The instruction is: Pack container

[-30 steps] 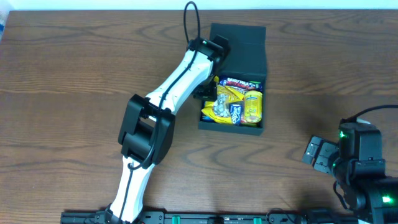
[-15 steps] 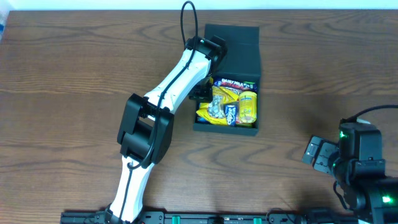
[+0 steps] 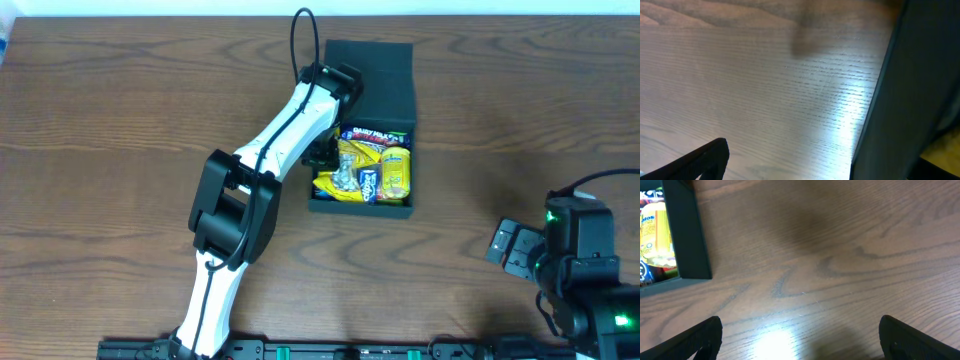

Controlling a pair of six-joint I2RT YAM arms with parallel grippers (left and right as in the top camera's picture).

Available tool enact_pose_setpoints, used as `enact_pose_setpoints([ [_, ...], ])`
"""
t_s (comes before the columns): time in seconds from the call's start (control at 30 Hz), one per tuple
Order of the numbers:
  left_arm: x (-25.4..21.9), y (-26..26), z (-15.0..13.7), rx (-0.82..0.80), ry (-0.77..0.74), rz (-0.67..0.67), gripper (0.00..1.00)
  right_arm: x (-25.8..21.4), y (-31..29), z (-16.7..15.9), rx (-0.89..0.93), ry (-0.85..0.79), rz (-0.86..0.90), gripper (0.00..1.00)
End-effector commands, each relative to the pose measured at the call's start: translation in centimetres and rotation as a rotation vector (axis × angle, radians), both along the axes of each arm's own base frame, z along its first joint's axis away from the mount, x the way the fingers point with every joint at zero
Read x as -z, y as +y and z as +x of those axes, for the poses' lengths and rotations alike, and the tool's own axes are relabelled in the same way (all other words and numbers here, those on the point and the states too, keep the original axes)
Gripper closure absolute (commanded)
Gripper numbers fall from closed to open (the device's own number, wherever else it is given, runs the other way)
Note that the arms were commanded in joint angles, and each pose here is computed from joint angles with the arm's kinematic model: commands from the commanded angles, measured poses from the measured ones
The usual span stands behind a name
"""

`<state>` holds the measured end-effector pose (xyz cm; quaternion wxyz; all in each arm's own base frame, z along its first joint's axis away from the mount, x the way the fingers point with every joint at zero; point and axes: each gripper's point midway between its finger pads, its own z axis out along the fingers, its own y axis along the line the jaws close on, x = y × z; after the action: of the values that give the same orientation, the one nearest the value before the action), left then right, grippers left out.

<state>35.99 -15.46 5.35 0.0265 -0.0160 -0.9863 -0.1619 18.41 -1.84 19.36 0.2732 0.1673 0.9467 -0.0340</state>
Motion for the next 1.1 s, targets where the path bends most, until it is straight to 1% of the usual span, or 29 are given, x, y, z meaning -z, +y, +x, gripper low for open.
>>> enact_pose_setpoints([
  [0.0, -0.1, 1.4, 0.0, -0.006, 0.001, 0.05, 0.05, 0.1, -0.5, -0.1, 0.022, 0.0, -0.012, 0.01],
  [0.1, -1.2, 1.2, 0.1, 0.004, -0.019, 0.031, 0.05, 0.0, -0.4, 0.0, 0.022, -0.003, -0.012, 0.01],
  [0.23, -3.5, 0.5, 0.0, 0.047, -0.045, -0.04, 0.05, 0.0, -0.4, 0.0, 0.022, -0.006, -0.012, 0.01],
  [0.37, -6.4, -0.6, 0.0, 0.096, -0.089, -0.145, 0.05, 0.0, -0.4, 0.0, 0.022, -0.007, -0.011, 0.01],
  [0.53, -10.6, -2.6, 1.4, 0.162, -0.212, -0.345, 0.05, 0.0, -0.4, 0.1, 0.022, -0.006, -0.011, 0.01],
  [0.7, -14.6, -3.1, 4.4, 0.145, -0.321, -0.594, 0.05, 0.0, -0.4, 0.1, 0.022, -0.007, -0.011, 0.01],
  [0.8, -16.5, -1.7, 6.7, 0.101, -0.379, -0.739, 0.05, 0.0, -0.4, 0.1, 0.022, -0.007, -0.011, 0.01],
  [0.93, -18.0, 1.0, 10.1, 0.036, -0.471, -0.869, 0.05, 0.0, -0.4, 0.1, 0.022, -0.008, -0.011, 0.01],
  [1.07, -17.8, 2.9, 12.8, -0.037, -0.524, -0.945, 0.05, 0.0, -0.4, 0.1, 0.022, -0.01, -0.011, 0.01],
])
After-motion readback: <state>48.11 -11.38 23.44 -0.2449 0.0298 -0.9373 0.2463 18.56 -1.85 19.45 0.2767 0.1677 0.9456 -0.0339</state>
